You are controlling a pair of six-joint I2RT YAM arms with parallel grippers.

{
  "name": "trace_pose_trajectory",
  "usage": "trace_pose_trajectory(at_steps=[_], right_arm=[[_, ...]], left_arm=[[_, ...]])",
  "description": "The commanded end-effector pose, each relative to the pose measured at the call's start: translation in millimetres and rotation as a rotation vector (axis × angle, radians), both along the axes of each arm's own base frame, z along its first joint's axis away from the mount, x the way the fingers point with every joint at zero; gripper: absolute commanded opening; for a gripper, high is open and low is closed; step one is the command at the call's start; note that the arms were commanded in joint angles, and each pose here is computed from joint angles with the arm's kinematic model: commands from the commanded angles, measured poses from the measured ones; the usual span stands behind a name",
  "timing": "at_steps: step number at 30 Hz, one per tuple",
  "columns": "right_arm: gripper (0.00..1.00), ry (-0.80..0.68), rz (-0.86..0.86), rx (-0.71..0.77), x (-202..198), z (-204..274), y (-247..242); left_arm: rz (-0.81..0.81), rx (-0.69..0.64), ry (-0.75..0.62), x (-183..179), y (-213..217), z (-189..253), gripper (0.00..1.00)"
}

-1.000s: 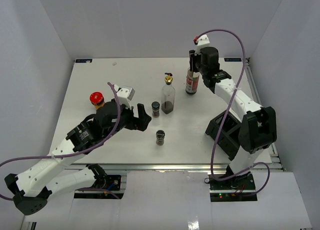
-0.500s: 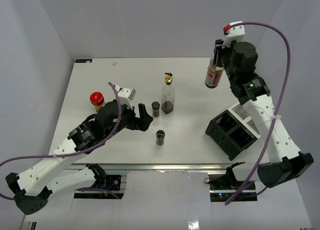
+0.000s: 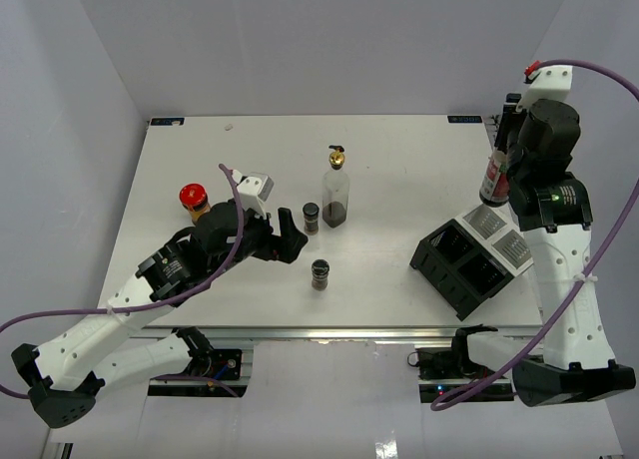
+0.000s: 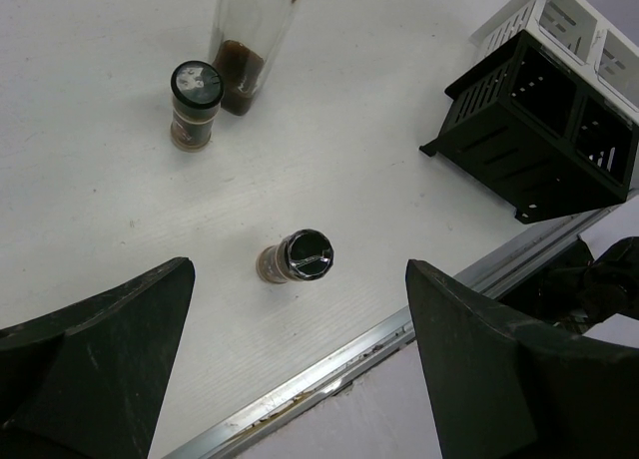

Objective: Organize the condiment bottles

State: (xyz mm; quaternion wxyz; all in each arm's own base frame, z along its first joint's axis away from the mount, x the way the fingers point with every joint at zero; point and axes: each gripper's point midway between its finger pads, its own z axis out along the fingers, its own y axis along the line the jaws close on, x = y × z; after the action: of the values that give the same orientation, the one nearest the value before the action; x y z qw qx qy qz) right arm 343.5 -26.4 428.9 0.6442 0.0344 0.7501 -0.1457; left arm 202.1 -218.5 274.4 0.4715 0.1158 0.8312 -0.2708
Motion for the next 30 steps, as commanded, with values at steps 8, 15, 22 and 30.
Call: trace_pose_trajectory(at_steps=[8,15,22,30], right_arm=[[0.08,-0.122,-0.088,0.047,-14,10,-32],[0.08,-0.121,-0.230,0.061,-44,1,-57],[0.08,-0.117,-0.301,0.094,-68,-2,-69],[0.08,-0.104,-0.336,0.074,-81,-22,-75]], left_arm=[[-0.003,-0.046,-0.012,-2,0,17,0.98],[-0.013,-0.028,0.007,-1,-5,8,0.98],[-0.029,-0.022,0.015,1,-10,6,0.98],[-0.050,-0.032,0.018,-2,-13,10,0.98]])
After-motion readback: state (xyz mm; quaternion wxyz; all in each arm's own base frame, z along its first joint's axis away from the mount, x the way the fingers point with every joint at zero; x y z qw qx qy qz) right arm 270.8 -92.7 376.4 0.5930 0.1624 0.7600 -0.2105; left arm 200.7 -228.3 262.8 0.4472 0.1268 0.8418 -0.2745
